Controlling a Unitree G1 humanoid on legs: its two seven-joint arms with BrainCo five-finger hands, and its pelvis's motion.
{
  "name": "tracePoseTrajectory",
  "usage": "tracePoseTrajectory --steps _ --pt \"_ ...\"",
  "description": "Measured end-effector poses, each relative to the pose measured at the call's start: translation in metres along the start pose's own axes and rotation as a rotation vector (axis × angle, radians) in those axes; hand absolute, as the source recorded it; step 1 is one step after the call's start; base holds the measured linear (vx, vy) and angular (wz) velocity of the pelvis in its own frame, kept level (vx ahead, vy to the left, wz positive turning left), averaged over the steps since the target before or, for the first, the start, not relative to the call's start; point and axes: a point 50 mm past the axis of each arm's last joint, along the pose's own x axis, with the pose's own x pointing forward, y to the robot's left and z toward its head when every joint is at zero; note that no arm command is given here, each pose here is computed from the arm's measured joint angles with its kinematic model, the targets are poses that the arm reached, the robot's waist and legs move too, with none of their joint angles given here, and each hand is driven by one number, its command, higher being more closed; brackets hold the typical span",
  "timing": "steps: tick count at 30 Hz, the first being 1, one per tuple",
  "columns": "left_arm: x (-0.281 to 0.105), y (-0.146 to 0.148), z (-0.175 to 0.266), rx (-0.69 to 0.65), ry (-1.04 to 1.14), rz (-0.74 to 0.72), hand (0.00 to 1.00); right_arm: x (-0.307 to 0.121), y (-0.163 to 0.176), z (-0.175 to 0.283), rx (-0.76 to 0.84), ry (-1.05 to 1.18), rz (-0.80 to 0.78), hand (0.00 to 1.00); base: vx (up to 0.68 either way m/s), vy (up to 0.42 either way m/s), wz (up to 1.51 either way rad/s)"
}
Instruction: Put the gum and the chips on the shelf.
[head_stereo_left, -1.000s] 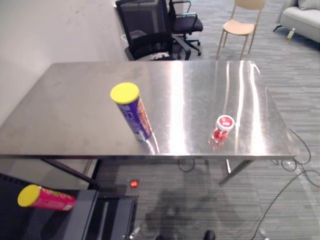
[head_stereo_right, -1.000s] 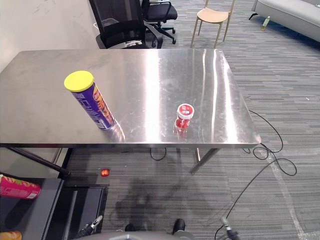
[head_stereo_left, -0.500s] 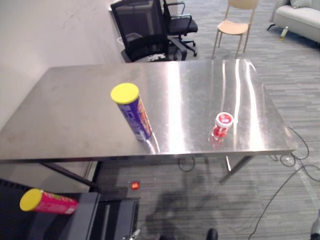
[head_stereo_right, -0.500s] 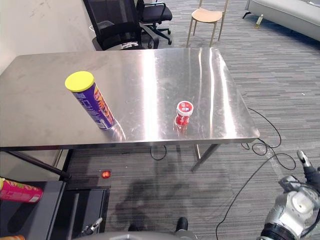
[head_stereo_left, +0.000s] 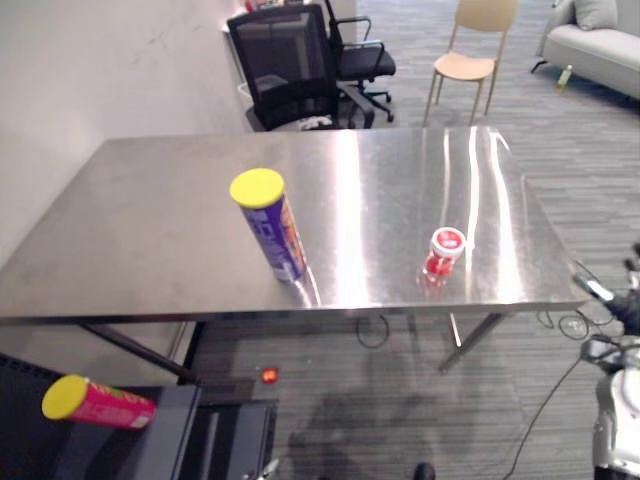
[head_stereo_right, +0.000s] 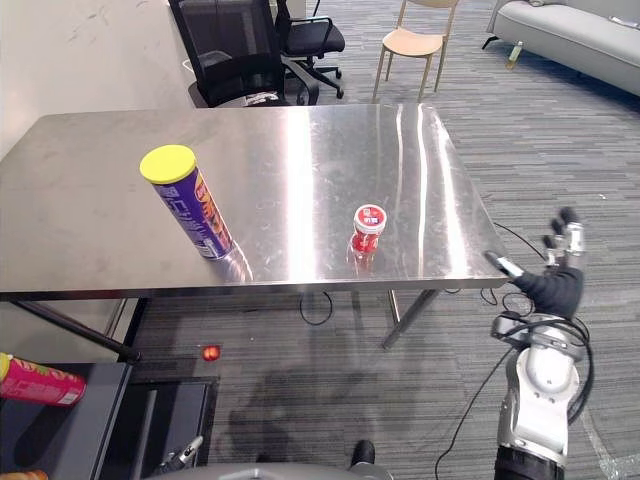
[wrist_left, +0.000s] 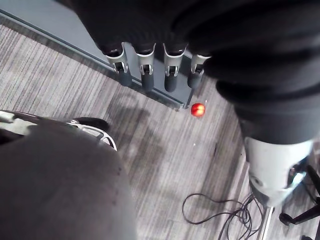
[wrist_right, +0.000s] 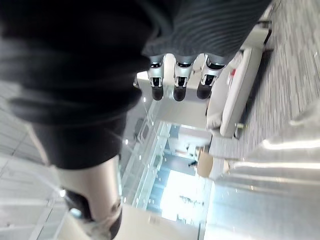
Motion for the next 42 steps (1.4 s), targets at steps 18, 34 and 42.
tracePoseTrajectory --steps 18,34,42 --pt "0.000 0.001 -0.001 0.036 0.006 -0.011 0.00 0.005 0.057 -0.006 0.081 0.021 0.270 0.00 -0.02 -0.005 0.08" --pt "0.000 0.003 0.001 0.043 0.005 -0.002 0.00 0.035 0.062 -0.012 0.092 0.033 0.166 0.00 -0.01 -0.002 0.06" --pt "0.001 0.002 0.006 0.043 -0.013 0.001 0.00 0.043 0.067 -0.014 0.104 0.046 0.165 0.00 -0.01 -0.002 0.05"
